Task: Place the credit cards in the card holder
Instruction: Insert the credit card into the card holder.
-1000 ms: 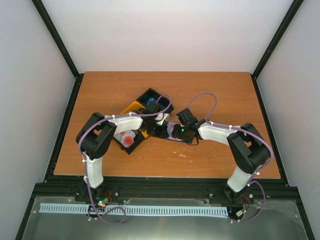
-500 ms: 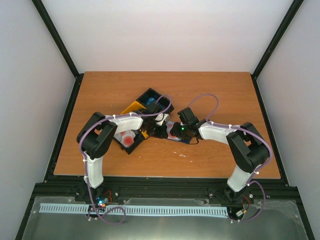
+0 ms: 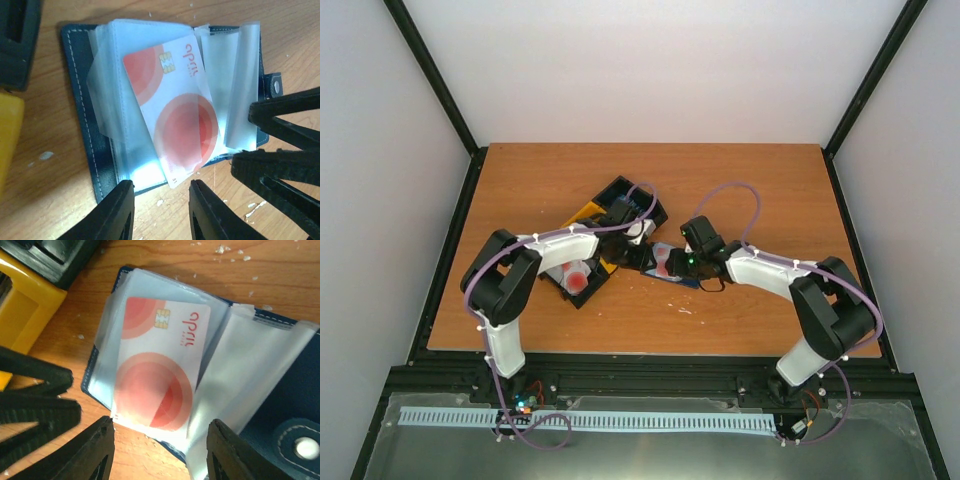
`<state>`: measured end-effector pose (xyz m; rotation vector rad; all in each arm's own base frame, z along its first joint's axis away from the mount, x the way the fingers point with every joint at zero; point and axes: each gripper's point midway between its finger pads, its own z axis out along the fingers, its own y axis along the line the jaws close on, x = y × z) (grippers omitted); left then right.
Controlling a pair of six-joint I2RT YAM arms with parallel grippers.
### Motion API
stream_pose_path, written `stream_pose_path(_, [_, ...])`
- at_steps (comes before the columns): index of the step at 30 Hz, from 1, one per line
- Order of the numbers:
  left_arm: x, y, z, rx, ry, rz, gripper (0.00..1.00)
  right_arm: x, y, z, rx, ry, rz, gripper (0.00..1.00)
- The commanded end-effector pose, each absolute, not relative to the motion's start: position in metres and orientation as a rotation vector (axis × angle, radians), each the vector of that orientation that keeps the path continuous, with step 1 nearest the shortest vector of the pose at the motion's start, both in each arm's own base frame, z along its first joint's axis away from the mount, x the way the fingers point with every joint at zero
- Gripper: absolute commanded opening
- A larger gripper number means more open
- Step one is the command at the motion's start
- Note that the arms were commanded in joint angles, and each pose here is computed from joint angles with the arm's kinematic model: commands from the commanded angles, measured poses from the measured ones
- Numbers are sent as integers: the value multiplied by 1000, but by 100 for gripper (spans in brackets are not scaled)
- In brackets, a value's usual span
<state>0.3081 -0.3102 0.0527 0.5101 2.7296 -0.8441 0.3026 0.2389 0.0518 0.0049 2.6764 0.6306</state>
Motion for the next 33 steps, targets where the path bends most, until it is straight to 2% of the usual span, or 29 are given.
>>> stream_pose_path(1, [330, -310, 64, 450, 2691, -793, 32, 294, 227, 48, -206, 2703, 475, 50])
stream_pose_path(7, [331, -304, 48, 425, 2737, -735, 33, 290, 232, 38, -347, 2724, 450, 50])
stream_pose_path(12, [330, -301, 38, 418, 2767, -709, 32, 290, 243, 28, -430, 2740, 445, 39])
stream_pose_path(23, [325, -300, 21, 447, 2810, -701, 24, 290, 256, 21, -482, 2753, 459, 29])
stream_pose_path(29, [320, -299, 21, 455, 2811, -719, 17, 302, 261, 31, -284, 2708, 526, 28])
stream_pose_path(33, [320, -300, 24, 457, 2805, -729, 16, 306, 266, 43, -141, 2653, 622, 29])
